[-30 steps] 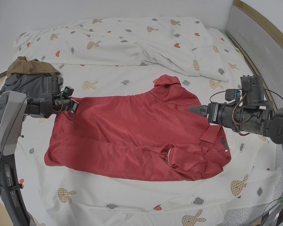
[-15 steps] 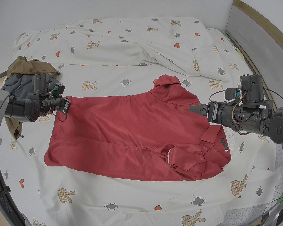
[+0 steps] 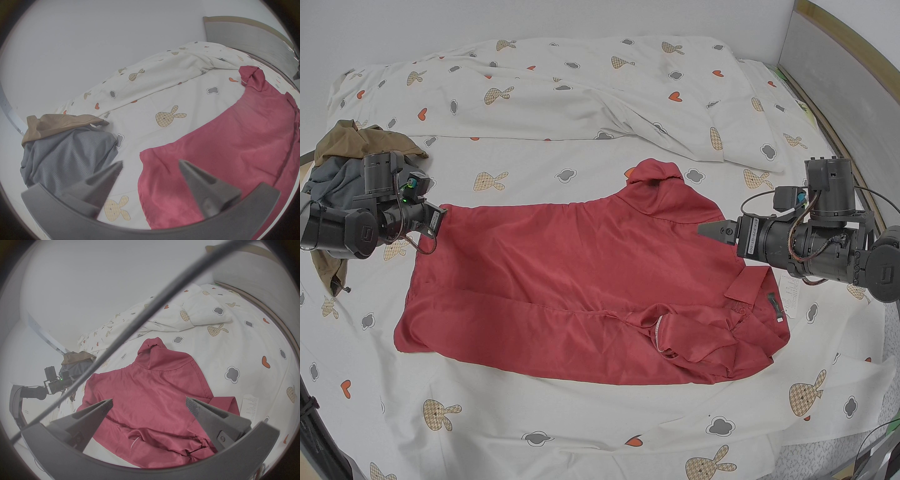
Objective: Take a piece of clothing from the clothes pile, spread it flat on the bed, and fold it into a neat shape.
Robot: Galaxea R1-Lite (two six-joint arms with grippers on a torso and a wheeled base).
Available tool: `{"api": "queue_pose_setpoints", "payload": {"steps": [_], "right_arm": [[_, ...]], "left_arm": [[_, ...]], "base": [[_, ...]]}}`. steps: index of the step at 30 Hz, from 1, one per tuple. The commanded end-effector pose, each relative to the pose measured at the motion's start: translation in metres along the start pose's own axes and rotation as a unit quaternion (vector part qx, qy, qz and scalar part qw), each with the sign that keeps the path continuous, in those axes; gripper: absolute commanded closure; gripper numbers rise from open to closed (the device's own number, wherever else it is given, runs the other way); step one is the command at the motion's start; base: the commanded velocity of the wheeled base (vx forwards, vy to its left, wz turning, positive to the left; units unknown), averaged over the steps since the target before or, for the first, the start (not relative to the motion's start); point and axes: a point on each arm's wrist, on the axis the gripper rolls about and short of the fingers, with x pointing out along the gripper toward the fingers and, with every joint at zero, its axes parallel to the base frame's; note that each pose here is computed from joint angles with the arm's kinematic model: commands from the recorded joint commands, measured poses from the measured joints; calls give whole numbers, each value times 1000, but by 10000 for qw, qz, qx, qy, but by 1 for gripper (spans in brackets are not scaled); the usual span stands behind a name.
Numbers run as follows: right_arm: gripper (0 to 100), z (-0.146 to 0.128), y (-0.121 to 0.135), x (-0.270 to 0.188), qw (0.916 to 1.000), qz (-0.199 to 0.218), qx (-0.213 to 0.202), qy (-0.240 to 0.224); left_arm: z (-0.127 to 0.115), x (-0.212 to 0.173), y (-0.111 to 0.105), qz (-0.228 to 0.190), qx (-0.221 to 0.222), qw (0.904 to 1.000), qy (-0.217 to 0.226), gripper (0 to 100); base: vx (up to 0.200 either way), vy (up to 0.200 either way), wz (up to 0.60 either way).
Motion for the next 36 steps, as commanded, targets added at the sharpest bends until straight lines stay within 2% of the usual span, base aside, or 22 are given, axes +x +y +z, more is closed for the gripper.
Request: {"api": "queue_pose_setpoints", "payload": {"steps": [1, 2, 3, 5, 8, 11, 18, 19, 21, 27, 28, 36], "right_arm": [[0, -2, 0, 2, 10000, -5, -3, 41], [0, -2, 0, 2, 10000, -5, -3, 41], [0, -3, -1, 3, 10000, -18, -3, 52], [0, -3, -1, 3, 10000, -18, 4, 52], [0, -2, -1, 3, 10000, -25, 7, 49], [0, -3, -2, 3, 10000, -40, 2, 68], [0, -4, -1, 4, 10000, -33, 4, 87], [0, -5, -2, 4, 9999, -43, 4, 91], [0, -4, -2, 4, 10000, -47, 7, 82], [0, -7, -4, 3, 9999, -67, 10, 131], [0, -7, -4, 3, 9999, -70, 10, 138], [0, -8, -3, 3, 9999, -71, -1, 138]], "left_arm": [[-9, 37, 3, -4, -32, 9998, 196, 0], [-9, 37, 3, -4, -32, 9998, 196, 0], [-15, 57, 11, 44, -51, 9996, 291, 0], [-20, 70, 14, 47, -76, 9993, 362, 0], [-22, 75, 15, 29, -92, 9992, 378, 0], [-29, 86, 15, -315, -131, 9990, 285, 0], [-33, 96, 12, -504, -186, 9981, 291, 0], [-31, 99, 11, -862, -386, 9954, 154, 0], [-30, 100, 12, -1037, -583, 9929, 59, 0], [-40, 110, 19, -965, -643, 9932, 73, 0], [-40, 109, 20, -955, -652, 9933, 69, 100], [-19, 86, 29, -882, -668, 9938, -118, 100]], "base": [[0, 0, 0], [0, 0, 0], [0, 0, 0], [0, 0, 0], [0, 0, 0], [0, 0, 0], [0, 0, 0], [0, 0, 0], [0, 0, 0], [0, 0, 0], [0, 0, 0], [0, 0, 0]]}}
